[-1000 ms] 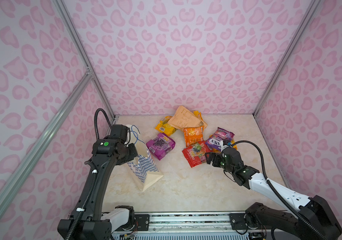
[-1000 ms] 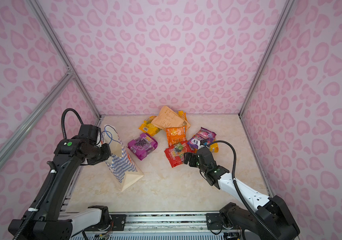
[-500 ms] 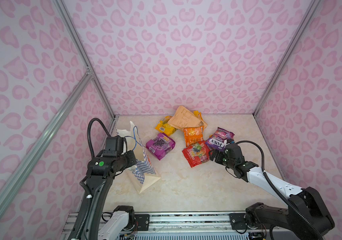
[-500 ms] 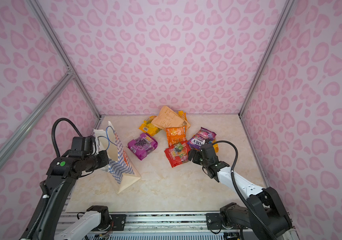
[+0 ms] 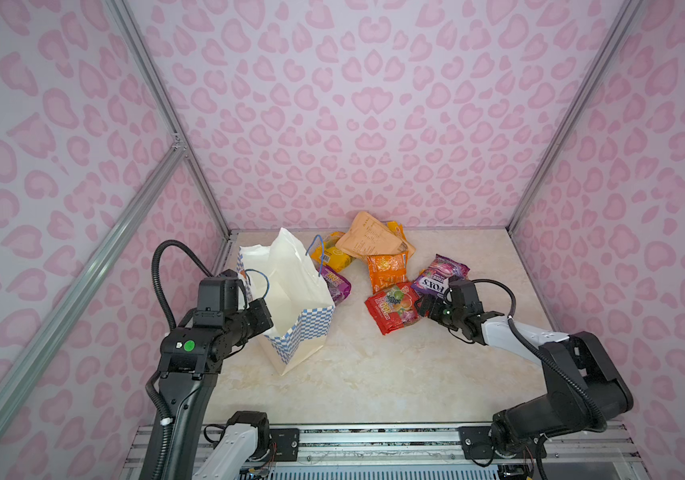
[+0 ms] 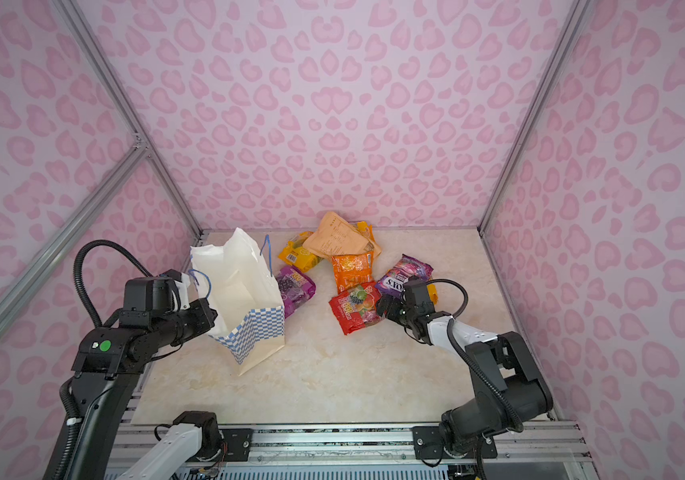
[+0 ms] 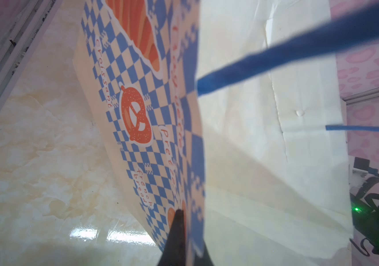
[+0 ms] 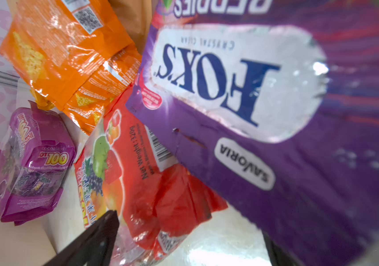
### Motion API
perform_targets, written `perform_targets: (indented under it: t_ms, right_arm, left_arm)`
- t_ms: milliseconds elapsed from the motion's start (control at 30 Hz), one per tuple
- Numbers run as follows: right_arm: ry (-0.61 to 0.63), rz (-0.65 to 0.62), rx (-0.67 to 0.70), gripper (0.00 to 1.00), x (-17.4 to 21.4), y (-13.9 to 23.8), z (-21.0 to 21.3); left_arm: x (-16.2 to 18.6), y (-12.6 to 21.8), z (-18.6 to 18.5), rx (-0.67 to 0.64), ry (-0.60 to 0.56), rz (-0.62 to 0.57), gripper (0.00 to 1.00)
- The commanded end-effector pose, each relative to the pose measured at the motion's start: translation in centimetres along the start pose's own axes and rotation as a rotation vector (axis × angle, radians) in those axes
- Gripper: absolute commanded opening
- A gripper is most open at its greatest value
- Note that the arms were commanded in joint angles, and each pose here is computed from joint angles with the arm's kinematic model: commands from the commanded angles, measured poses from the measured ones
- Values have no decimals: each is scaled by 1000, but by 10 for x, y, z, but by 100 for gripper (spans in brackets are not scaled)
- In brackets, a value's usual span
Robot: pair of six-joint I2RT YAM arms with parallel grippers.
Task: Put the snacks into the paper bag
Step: 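Grasp the red 100 candy bag with the right gripper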
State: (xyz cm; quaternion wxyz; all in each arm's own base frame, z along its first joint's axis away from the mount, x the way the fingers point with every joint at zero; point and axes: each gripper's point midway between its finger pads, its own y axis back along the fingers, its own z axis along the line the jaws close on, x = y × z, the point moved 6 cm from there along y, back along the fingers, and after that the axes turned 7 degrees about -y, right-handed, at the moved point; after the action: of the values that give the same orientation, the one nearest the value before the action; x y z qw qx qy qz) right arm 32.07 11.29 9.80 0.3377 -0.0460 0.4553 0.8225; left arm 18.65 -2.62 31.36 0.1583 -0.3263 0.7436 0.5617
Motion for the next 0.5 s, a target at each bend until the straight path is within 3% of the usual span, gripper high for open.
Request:
perform_targets:
  t_ms: [0, 467]
  right_arm:
    - [8, 7, -72, 99, -3, -7, 8]
    - [-62, 114, -247, 82, 16, -44, 29]
  left_arm:
    - [-11, 5, -2, 1, -21, -68, 3]
    - [-11, 2, -3, 35, -84, -128, 3]
